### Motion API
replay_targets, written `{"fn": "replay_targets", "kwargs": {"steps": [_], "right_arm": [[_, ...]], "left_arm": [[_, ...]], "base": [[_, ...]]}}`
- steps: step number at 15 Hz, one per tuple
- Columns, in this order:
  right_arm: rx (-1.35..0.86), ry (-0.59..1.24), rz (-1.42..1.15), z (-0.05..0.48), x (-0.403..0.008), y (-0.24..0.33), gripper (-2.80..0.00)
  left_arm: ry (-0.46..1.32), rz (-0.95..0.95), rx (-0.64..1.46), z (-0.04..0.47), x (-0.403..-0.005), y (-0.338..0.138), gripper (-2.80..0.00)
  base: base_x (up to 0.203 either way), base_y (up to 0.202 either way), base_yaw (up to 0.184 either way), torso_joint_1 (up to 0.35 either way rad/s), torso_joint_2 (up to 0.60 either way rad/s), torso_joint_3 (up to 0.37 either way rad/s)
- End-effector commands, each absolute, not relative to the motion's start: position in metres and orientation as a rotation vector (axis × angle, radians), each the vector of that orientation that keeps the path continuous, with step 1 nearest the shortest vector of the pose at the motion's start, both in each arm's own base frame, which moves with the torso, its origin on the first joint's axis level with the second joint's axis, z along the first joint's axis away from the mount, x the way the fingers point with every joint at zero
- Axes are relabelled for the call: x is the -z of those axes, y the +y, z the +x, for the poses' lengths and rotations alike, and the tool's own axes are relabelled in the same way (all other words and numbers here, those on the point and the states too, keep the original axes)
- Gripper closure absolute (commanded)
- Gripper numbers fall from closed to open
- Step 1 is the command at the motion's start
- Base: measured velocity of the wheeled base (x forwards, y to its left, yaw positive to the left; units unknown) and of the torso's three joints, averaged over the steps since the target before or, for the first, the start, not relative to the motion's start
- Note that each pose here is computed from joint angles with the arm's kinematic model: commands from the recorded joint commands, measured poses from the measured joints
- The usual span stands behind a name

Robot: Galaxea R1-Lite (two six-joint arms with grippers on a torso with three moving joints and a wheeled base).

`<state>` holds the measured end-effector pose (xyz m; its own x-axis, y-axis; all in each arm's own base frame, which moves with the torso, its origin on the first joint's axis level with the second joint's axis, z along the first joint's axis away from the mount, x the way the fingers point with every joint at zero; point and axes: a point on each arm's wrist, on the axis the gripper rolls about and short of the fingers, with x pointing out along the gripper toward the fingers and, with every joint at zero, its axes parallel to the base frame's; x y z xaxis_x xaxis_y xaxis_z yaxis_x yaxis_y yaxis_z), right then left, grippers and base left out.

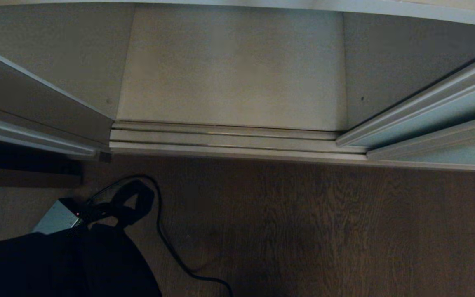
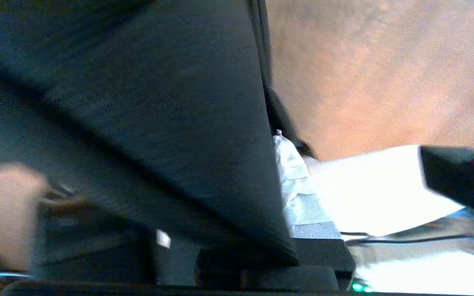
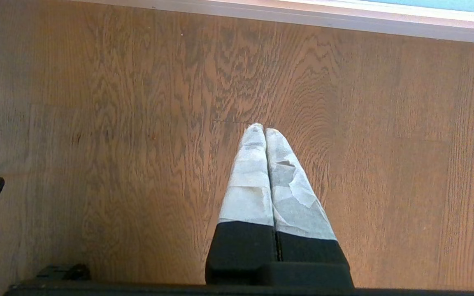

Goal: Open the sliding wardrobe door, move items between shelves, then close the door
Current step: Place the bag on the lower shelf

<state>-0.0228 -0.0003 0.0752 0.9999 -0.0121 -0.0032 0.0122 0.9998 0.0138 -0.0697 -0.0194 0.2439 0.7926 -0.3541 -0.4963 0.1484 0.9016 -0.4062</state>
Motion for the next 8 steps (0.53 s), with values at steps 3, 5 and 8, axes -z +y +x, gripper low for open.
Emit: {"fn": "replay_targets", "kwargs": {"steps": [3,5,8], "right_arm": [[0.012,0.003,0.014,-0.023,-0.075,0.000,0.00],[0.012,0.001,0.014,-0.023,-0.075,0.000,0.00],[0.012,0.003,0.014,-0.023,-0.075,0.000,0.00]], "left_arm": [[0.801,-0.546,0.279,-0.031,-0.233,-0.018,0.00],[0.861,-0.625,0.277,-0.010,-0.230,-0.016,0.00],[0.947,-0.744,0.304,0.022,-0.231,-0.010,0.00]], "base": [[0.000,0.000,0.000,0.000,0.00,0.000],[0.000,0.000,0.000,0.000,0.00,0.000],[0.000,0.000,0.000,0.000,0.00,0.000]]}}
